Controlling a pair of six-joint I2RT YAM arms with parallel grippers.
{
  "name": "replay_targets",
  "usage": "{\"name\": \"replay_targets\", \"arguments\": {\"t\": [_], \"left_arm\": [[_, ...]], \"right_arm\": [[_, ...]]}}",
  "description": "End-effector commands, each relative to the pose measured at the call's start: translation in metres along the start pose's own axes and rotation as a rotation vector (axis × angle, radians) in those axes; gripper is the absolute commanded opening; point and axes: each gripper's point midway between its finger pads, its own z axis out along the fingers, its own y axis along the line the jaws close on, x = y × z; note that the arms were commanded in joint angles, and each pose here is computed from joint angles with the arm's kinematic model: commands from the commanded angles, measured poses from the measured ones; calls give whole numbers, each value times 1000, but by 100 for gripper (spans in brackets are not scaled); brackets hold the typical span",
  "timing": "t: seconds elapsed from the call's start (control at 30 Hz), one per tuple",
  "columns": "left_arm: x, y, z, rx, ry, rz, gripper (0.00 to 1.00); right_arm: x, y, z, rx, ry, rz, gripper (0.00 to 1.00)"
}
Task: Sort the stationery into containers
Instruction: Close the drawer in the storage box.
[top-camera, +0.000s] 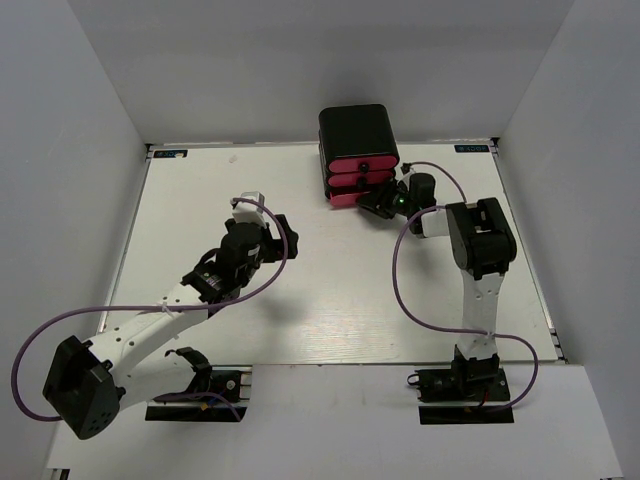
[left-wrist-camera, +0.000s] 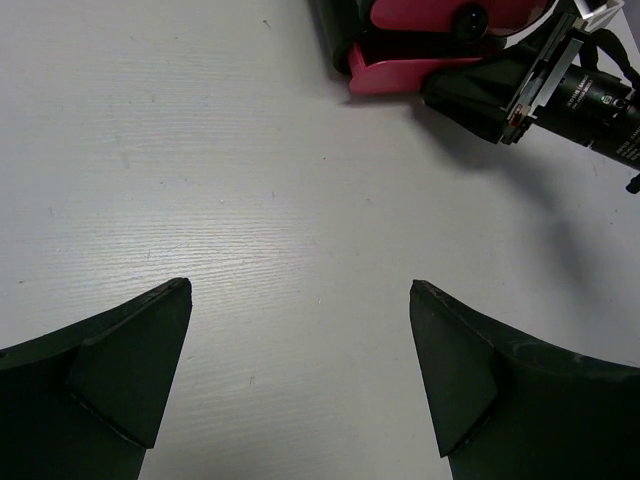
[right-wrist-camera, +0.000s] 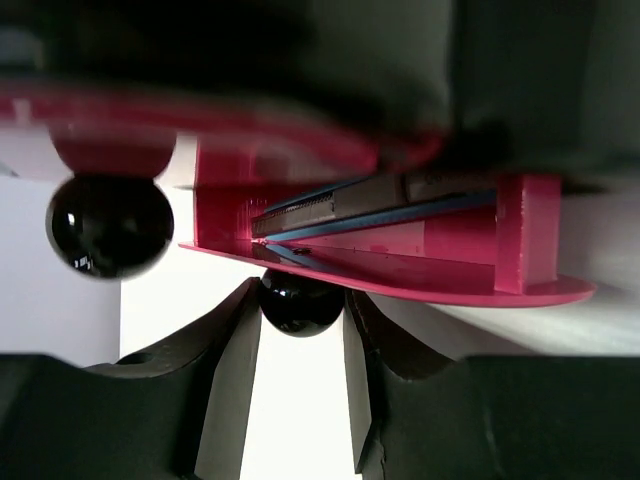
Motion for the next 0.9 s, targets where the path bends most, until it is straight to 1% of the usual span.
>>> {"name": "replay_targets", "arguments": {"t": [0.0, 0.33, 0.57, 0.77, 0.87], "left_arm": [[-18, -11, -4, 35, -44, -28, 99], [-17, -10, -8, 35, -44, -48, 99], [-15, -13, -4, 35, -25, -42, 99], [-14, -14, -2, 43, -21, -42, 99], [-15, -17, -1, 51, -16, -42, 99]], "right_arm": [[-32, 25, 11, -75, -76, -106, 22], [-44, 21, 25, -69, -91, -103, 24], [-51, 22, 29, -75, -115, -91, 32], [-43, 20, 23, -70, -105, -20, 42], [-42, 19, 19, -72, -110, 12, 44]]}}
